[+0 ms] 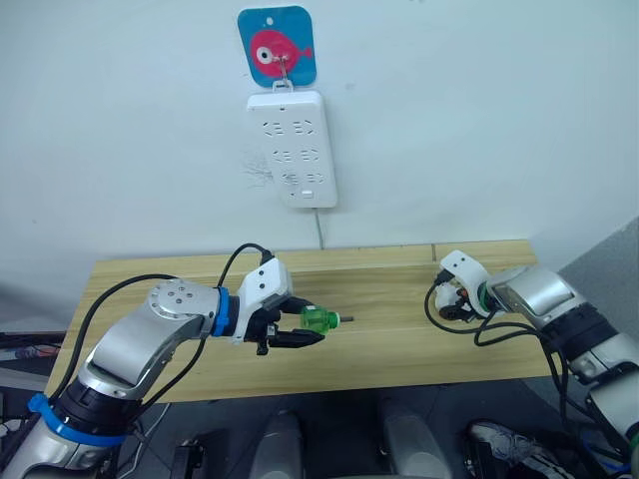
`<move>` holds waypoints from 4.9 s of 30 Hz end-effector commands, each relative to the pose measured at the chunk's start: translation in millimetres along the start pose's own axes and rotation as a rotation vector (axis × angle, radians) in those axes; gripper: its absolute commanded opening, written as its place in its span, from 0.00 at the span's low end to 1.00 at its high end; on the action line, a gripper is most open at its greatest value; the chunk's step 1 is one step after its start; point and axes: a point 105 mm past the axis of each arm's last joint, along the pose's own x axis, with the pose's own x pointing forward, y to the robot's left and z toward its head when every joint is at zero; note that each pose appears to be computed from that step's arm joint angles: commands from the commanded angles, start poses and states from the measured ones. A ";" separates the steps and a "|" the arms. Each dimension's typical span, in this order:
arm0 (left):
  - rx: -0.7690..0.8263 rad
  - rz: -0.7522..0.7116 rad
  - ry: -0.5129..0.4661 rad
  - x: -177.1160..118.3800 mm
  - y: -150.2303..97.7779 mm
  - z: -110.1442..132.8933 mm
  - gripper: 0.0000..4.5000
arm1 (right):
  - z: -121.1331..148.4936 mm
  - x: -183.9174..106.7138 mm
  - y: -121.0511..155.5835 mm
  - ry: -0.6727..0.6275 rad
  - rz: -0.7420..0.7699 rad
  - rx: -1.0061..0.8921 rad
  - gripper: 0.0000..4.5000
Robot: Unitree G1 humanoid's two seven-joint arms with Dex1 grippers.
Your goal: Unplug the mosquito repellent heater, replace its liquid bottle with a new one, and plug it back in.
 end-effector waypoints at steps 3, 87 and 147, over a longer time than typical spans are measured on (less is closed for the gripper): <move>0.037 0.010 -0.017 0.4 -1.1 5.8 0.49 | 12.1 -10.6 -9.3 -0.051 -0.017 0.027 1.00; -0.087 0.249 -0.155 1.5 -0.7 -8.5 1.00 | 105.1 -13.9 71.6 -1.047 -0.135 -0.010 0.19; -0.538 1.163 -0.072 -90.3 -1.1 -163.5 1.00 | 115.2 -114.4 159.8 -0.847 0.491 -0.718 1.00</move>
